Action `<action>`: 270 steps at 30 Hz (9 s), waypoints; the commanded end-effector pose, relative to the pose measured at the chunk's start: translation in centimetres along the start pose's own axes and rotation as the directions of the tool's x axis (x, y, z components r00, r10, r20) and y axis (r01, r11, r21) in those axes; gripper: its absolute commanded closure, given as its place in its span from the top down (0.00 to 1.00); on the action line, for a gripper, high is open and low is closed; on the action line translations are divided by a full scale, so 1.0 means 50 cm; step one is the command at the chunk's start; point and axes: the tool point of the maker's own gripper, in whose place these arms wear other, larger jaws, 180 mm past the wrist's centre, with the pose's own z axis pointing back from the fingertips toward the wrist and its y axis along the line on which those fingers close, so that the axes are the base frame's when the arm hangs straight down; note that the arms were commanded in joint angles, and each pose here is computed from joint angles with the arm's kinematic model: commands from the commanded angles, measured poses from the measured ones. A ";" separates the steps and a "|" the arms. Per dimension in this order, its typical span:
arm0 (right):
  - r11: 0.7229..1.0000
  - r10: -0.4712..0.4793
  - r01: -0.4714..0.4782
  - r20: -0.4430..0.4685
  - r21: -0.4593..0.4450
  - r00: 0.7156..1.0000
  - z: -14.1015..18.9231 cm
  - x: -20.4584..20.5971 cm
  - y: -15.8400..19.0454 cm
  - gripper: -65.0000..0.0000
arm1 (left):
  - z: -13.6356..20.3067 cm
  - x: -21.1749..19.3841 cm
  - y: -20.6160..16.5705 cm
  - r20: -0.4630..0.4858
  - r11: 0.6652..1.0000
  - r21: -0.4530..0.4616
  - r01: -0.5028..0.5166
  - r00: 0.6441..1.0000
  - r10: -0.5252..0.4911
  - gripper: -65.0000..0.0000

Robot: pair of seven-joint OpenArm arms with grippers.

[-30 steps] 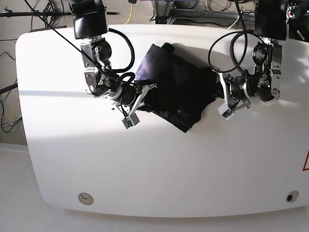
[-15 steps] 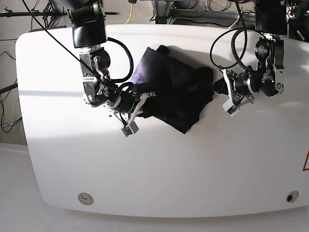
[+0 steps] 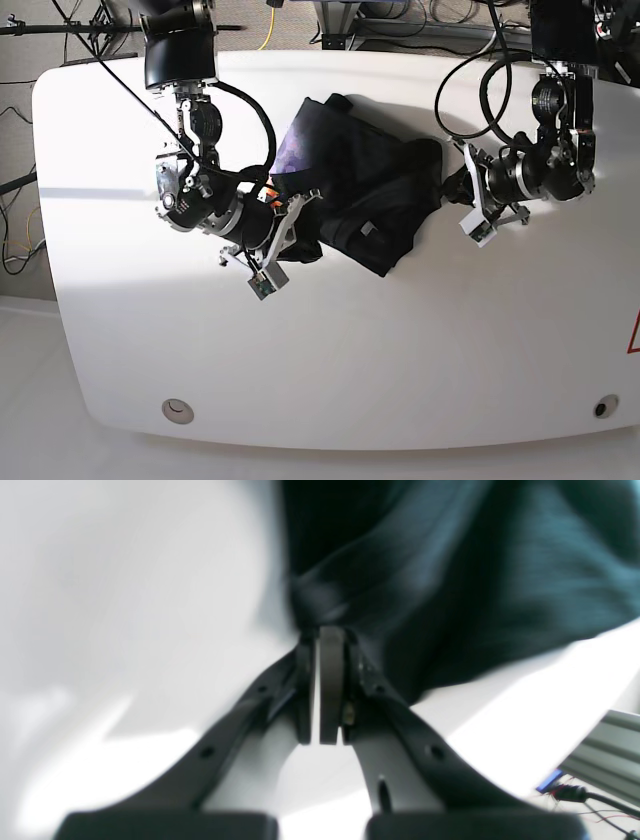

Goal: Fold the T-shirt properly

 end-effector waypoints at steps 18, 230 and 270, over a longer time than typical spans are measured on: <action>1.000 -0.009 0.009 0.017 0.015 1.000 0.007 -0.043 0.053 0.00 | -0.031 -0.068 -0.065 -0.003 0.993 -0.079 -0.084 0.996 0.084 0.00; 0.987 -0.111 0.099 -0.087 -0.127 0.990 0.002 -0.164 -0.040 0.00 | -0.157 0.018 -0.047 -0.021 0.994 -0.105 -0.035 0.999 0.033 0.00; 0.999 -0.008 0.005 -0.086 -0.038 0.996 -0.075 -0.058 0.022 0.00 | -0.109 0.046 0.000 0.103 0.999 0.037 -0.011 0.995 0.007 0.00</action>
